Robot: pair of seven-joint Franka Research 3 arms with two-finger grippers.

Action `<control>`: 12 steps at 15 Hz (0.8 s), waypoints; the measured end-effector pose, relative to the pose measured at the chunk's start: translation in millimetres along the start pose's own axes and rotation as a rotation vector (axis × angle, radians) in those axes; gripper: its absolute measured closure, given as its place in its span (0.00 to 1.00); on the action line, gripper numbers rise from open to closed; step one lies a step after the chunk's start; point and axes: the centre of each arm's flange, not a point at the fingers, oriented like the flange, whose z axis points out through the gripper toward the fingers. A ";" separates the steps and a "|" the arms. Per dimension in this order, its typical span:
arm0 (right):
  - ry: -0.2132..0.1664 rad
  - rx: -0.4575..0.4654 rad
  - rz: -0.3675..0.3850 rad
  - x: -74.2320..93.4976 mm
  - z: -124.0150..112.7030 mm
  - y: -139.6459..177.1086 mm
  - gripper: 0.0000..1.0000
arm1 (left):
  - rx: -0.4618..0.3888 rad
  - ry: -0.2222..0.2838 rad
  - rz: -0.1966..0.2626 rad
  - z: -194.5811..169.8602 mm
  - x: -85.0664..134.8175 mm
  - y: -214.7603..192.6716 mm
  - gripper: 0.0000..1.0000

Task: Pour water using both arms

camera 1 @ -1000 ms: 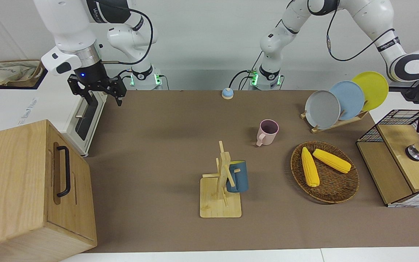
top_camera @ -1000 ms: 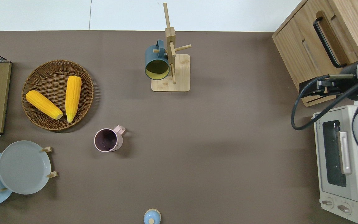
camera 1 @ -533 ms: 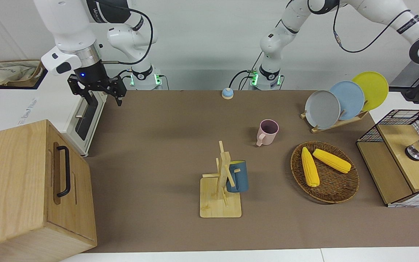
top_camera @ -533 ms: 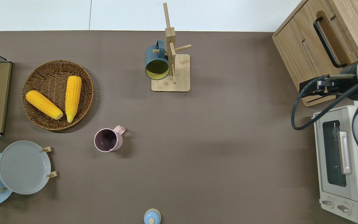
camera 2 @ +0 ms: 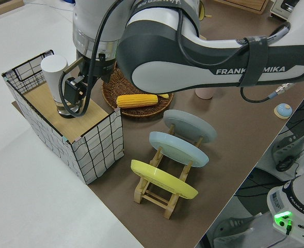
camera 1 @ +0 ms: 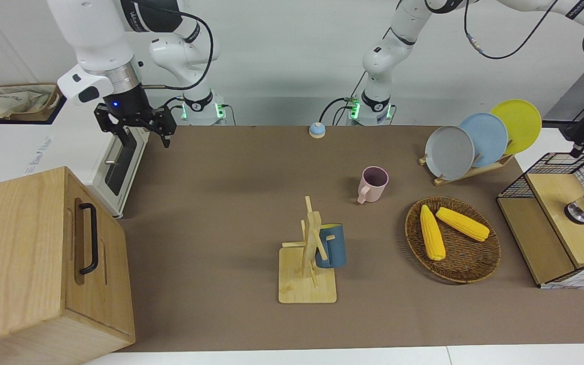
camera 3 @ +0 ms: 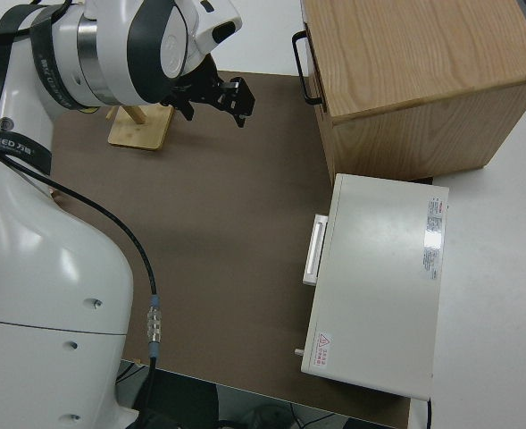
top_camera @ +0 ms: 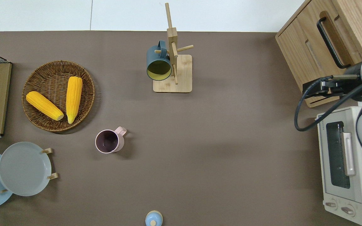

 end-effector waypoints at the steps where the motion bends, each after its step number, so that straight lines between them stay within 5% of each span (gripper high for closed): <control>1: 0.000 0.000 0.000 0.0 0.0 0.0 0.00 | -0.016 -0.030 0.000 -3.9 -3.1 10.4 0.00; 12: 0.000 0.000 0.000 0.0 0.0 0.0 0.00 | -0.039 -0.135 0.013 -21.7 -26.2 269.3 0.00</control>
